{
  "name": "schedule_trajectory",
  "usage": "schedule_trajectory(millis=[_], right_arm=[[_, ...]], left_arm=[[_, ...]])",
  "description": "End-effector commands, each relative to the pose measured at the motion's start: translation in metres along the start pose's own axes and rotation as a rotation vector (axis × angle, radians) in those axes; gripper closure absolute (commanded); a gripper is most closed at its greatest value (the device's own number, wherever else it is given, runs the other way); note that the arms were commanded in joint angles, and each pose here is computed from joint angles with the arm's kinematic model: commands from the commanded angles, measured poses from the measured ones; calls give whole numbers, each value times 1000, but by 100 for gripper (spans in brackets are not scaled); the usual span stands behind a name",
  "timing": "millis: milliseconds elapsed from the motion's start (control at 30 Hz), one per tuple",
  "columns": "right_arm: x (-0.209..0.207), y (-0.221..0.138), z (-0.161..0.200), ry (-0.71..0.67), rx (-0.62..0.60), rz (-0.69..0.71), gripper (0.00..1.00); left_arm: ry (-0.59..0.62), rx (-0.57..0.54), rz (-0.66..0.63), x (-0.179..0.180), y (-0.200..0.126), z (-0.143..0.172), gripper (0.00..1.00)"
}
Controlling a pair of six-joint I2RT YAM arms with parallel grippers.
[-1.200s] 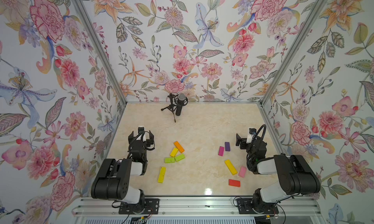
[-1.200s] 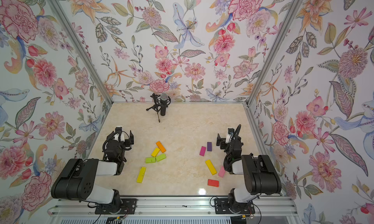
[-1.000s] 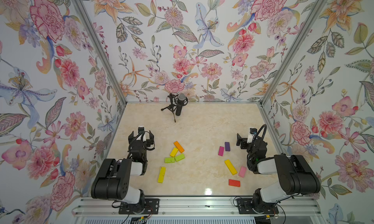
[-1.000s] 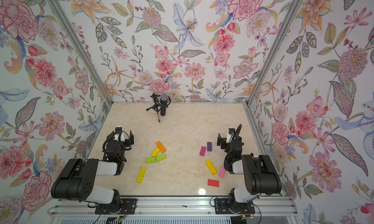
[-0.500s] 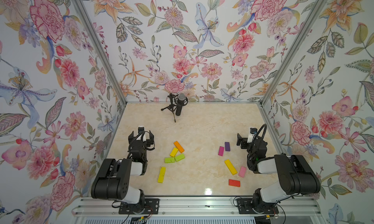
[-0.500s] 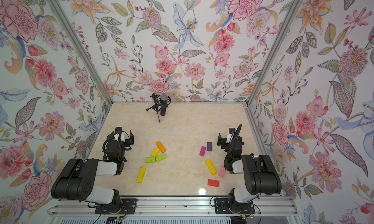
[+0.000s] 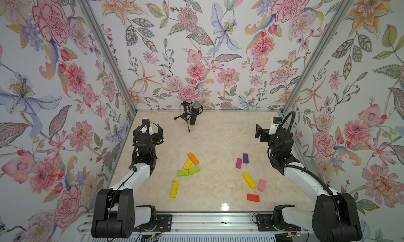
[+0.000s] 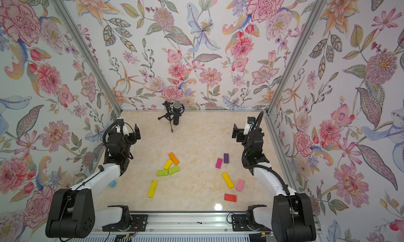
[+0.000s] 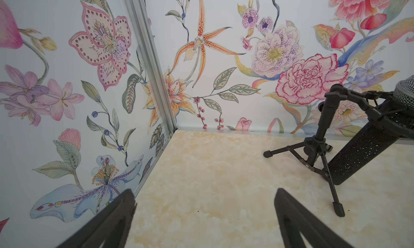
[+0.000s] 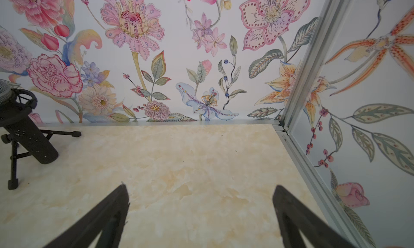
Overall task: Assemble the letter p with building blocks
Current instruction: Adjust the building block at the center of the board.
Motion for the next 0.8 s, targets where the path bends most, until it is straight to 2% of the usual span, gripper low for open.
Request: schedule_trajectory(millis=[0, 167, 267, 333, 433, 567, 667, 767], right_arm=[[37, 1, 44, 33, 311, -133, 1], [109, 7, 70, 63, 591, -384, 1], [154, 3, 95, 74, 758, -500, 2], [180, -3, 111, 67, 823, -574, 3], [205, -9, 133, 32, 879, -592, 4], [239, -24, 151, -52, 917, -700, 7], [272, -48, 163, -182, 913, -799, 9], [288, -60, 175, -299, 885, -814, 9]], left_arm=[[-49, 203, 16, -4, -1, 28, 3], [-164, 241, 95, -16, -15, 21, 7], [-193, 308, 190, -32, -19, 20, 9], [-197, 354, 237, -42, -22, 23, 10], [-214, 383, 309, -58, -27, 24, 10], [-290, 455, 391, -78, -29, 38, 9], [-296, 533, 445, -100, -25, 53, 10], [-278, 588, 475, -122, -20, 63, 11]])
Point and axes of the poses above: each gripper's point midway between its finger pads, its own y axis out along the fingers, its own x axis along the line the jaws close on, z = x × y, the point moved 4 cm from there along -y, back along the fingers, and after that the axes turned 1 degree about y, right-handed, at the moved point
